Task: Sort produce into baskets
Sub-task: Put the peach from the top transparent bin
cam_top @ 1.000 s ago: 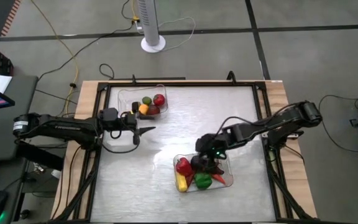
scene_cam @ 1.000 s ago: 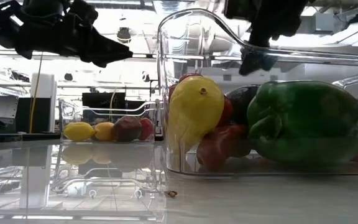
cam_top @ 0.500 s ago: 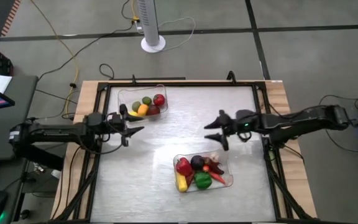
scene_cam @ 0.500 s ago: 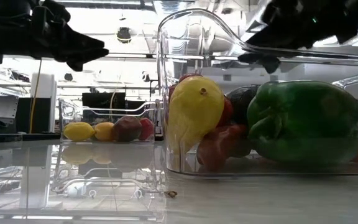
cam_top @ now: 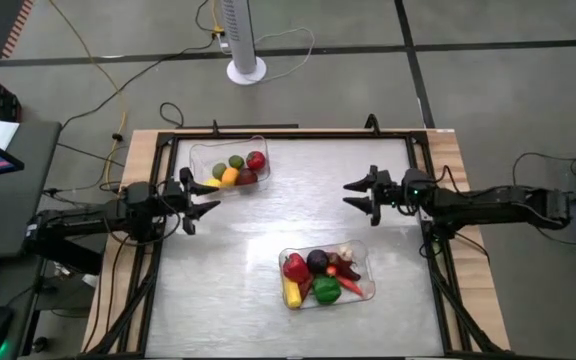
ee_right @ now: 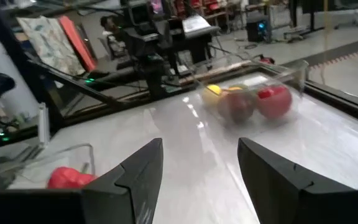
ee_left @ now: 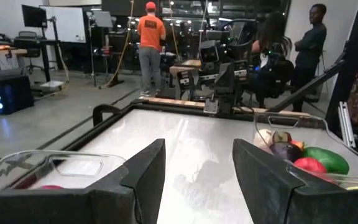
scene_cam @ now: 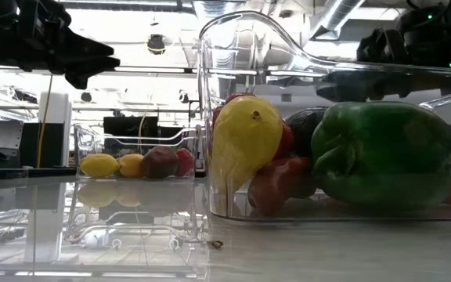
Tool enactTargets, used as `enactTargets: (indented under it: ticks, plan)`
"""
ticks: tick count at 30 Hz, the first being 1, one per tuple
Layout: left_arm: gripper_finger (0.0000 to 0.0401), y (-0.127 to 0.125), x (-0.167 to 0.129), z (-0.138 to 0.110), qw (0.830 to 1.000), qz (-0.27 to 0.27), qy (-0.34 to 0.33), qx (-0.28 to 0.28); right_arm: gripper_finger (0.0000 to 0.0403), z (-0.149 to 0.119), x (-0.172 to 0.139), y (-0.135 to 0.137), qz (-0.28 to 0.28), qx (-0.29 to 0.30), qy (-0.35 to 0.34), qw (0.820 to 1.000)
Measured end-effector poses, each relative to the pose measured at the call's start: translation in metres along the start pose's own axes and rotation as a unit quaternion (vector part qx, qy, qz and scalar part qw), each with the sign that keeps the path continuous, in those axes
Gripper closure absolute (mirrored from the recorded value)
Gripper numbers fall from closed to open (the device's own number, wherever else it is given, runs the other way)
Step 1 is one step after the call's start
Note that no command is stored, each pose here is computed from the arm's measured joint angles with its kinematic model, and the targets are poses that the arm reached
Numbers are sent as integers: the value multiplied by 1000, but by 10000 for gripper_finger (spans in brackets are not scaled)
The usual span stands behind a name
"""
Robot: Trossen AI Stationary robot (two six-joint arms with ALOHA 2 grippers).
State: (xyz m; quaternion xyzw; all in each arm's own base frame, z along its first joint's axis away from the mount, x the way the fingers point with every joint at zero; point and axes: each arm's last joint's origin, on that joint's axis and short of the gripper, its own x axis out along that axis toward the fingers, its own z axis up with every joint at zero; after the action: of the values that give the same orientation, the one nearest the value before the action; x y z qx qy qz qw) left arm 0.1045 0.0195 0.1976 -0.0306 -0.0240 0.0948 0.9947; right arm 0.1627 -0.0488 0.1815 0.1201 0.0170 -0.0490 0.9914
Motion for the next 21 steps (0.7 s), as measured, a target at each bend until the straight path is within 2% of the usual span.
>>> enactTargets:
  ticks: [2,7,10,14,21]
  plan:
    - [228,0,-2,-1,1000,1,5,0,169,-5,-3,-3,-9,2,3,1000]
    - [228,0,-6,-3,1000,1,-12,1,175,-21,-19,-11,-24,5,-38,999]
    - [228,1,-9,-7,999,2,-34,1,184,-18,-21,-15,-36,7,-48,998]
    - [228,2,-12,-12,998,13,-57,-2,194,-15,-26,-21,-19,17,-50,998]
    - [228,3,-11,-19,999,26,-44,-5,210,-7,-40,-30,5,31,-56,998]
